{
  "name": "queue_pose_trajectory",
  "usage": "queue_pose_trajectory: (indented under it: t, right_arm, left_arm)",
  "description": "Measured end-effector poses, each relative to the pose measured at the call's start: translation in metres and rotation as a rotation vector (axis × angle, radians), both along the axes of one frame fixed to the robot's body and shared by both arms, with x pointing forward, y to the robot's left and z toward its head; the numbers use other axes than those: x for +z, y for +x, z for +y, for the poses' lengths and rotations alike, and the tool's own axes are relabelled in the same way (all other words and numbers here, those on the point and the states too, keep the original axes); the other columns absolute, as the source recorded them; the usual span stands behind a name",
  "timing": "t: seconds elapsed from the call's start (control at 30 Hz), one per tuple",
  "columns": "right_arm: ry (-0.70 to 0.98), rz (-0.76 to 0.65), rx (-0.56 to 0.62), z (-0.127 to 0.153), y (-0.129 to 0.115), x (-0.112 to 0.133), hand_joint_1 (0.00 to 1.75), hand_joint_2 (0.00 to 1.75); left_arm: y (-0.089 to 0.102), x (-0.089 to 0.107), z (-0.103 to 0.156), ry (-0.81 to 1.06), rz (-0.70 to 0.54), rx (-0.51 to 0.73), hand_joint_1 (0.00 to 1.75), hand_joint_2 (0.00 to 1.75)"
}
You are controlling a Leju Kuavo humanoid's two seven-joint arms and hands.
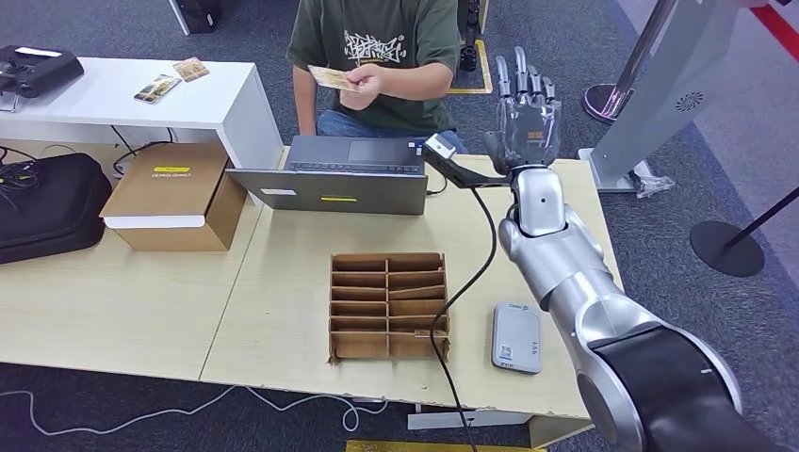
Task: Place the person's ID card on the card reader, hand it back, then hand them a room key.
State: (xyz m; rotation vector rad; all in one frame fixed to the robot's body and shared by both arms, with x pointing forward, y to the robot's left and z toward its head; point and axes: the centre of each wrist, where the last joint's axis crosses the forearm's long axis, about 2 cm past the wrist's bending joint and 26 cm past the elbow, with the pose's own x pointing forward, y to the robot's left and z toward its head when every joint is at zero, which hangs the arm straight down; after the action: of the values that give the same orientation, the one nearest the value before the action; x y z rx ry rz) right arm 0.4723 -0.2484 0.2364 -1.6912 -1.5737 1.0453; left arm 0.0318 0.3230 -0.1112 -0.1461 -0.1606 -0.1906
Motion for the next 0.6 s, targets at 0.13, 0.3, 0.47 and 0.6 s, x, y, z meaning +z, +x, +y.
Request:
queue_pose_trajectory:
  t: [0.13, 0.3, 0.47, 0.6]
  right_arm:
    - [0.003, -0.001, -0.004, 0.0000, 0.0000, 0.0000, 0.00, 1.75]
    - [0.004, -0.001, -0.007, -0.0002, 0.0000, 0.0000, 0.00, 1.75]
    - [0.004, 0.000, -0.008, -0.0002, 0.0000, -0.0002, 0.00, 1.75]
    - [0.001, 0.001, -0.006, -0.0012, -0.0003, -0.0010, 0.00, 1.75]
  left_arm:
    - [0.0001, 0.0000, 0.0001, 0.001, 0.000, -0.004, 0.00, 0.00]
    - [0.0003, 0.0001, 0.0007, 0.002, 0.000, -0.009, 0.00, 0.00]
    - [0.0003, 0.0001, 0.0008, 0.003, 0.000, -0.010, 0.00, 0.00]
    - [0.0003, 0.0001, 0.0008, 0.003, 0.000, -0.010, 0.00, 0.00]
